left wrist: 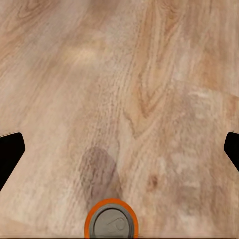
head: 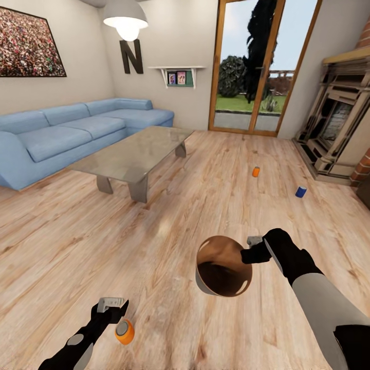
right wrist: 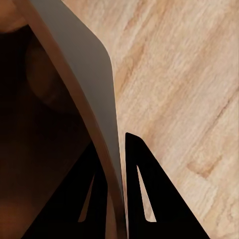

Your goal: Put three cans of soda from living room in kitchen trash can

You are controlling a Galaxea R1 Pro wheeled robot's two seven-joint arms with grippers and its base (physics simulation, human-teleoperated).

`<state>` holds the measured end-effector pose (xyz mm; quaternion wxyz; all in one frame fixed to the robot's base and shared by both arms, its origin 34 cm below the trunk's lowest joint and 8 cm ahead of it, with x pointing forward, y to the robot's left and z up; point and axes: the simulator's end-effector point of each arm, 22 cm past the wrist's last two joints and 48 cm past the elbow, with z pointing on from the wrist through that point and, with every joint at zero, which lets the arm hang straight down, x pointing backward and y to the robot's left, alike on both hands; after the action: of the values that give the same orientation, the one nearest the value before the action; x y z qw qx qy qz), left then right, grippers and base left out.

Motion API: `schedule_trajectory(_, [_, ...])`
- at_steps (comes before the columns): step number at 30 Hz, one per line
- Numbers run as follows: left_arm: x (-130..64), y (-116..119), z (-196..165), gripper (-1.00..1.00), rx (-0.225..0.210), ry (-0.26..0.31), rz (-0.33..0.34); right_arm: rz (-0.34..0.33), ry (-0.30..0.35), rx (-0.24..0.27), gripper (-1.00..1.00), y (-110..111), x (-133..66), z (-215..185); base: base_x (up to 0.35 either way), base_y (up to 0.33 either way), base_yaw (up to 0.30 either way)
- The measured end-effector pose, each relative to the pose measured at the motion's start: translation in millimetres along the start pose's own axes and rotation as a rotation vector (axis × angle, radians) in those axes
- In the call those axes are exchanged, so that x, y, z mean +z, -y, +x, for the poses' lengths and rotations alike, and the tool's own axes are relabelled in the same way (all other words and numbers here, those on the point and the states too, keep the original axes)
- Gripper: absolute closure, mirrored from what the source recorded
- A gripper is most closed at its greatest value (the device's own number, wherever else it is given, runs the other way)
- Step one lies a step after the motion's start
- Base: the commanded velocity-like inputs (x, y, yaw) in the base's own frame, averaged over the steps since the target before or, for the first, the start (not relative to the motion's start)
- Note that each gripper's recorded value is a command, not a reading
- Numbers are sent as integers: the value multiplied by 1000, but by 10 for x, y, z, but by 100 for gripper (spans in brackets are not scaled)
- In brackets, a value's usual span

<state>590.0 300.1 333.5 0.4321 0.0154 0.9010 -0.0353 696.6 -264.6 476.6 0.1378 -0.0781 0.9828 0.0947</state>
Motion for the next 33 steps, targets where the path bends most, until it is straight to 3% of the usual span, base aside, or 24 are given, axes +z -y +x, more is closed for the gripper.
schedule_trajectory(20, [203, -17, 662, -100, -6, -48, -1, -7, -29, 5, 100, 54, 553, 315, 0, 0, 0])
schedule_trajectory(33, [230, -19, 782, -100, -7, -62, -1, -10, -42, 7, 100, 60, 663, 380, 0, 0, 0])
